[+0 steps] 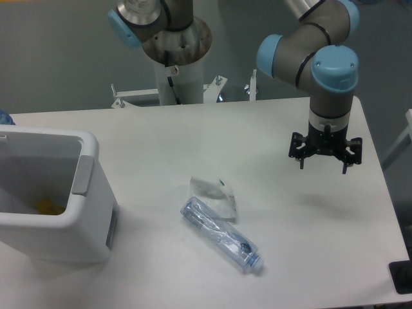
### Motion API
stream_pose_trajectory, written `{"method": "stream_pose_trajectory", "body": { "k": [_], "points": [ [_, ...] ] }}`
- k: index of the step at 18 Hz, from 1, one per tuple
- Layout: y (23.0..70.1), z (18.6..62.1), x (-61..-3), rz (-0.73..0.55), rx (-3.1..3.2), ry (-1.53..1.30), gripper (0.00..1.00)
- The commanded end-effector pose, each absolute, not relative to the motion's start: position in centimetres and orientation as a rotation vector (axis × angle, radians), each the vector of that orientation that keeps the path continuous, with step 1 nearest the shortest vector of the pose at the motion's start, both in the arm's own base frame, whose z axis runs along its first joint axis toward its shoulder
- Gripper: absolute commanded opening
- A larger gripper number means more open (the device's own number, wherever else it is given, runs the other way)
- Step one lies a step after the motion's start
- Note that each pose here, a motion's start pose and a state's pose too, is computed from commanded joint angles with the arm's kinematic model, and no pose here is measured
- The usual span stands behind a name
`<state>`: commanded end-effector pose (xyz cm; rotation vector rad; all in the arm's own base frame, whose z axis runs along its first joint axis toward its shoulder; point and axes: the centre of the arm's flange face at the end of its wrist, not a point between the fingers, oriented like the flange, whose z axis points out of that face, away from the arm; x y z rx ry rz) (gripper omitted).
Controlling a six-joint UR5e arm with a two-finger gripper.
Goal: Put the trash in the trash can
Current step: 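Move the gripper over the clear plastic bag and lower it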
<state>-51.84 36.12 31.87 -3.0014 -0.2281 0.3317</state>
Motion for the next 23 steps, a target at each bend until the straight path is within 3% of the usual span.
{"method": "stream_pose_trajectory", "body": {
  "k": [10,18,23],
  "points": [
    [36.0,31.0,-51.2,0.307,-3.009,-0.228,1.00],
    [35.9,26.5,-47.8,0.245,-3.036,-0.198,1.00],
    [39.1,24.6,-44.8,0.182,-3.048,-0.207,1.00]
  ]
}}
